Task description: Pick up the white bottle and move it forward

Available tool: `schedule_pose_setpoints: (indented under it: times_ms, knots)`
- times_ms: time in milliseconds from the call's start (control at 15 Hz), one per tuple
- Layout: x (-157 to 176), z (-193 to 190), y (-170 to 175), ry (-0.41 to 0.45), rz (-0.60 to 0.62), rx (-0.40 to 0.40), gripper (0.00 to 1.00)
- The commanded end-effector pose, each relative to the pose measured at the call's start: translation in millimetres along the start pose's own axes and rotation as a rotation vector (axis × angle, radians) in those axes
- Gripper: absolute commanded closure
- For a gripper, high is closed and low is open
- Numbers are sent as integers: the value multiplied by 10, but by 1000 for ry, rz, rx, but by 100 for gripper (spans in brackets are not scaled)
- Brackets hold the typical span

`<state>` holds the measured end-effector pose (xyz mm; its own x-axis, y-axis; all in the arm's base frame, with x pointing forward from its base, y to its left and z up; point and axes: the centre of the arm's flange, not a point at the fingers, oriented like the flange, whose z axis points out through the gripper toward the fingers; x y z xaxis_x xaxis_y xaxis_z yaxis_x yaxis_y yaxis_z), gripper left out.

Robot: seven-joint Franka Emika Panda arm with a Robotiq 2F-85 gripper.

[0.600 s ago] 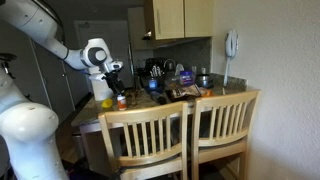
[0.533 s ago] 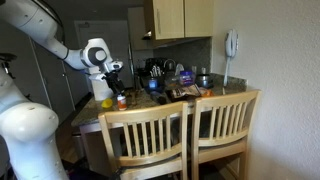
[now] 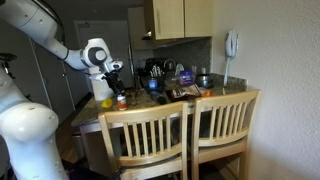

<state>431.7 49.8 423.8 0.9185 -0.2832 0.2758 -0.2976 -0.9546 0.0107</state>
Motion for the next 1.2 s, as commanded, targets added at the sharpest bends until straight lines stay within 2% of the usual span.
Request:
schedule_pose_setpoints:
  times_ms: [0, 67, 200, 400, 467, 533, 600, 1000, 1133]
  knots:
    - [44, 139, 124, 45, 150, -106, 0]
    - [32, 16, 72, 32, 84, -58, 0]
    - [53, 43, 130, 40, 131, -82, 0]
    - [56, 51, 138, 40, 139, -84, 0]
    - [73, 63, 150, -6, 125, -51, 0]
    - [81, 101, 158, -28, 148, -57, 0]
    - [43, 53, 128, 18, 144, -65, 0]
    - [38, 87, 143, 0, 153, -61, 0]
    - [66, 260, 125, -58, 121, -21, 0]
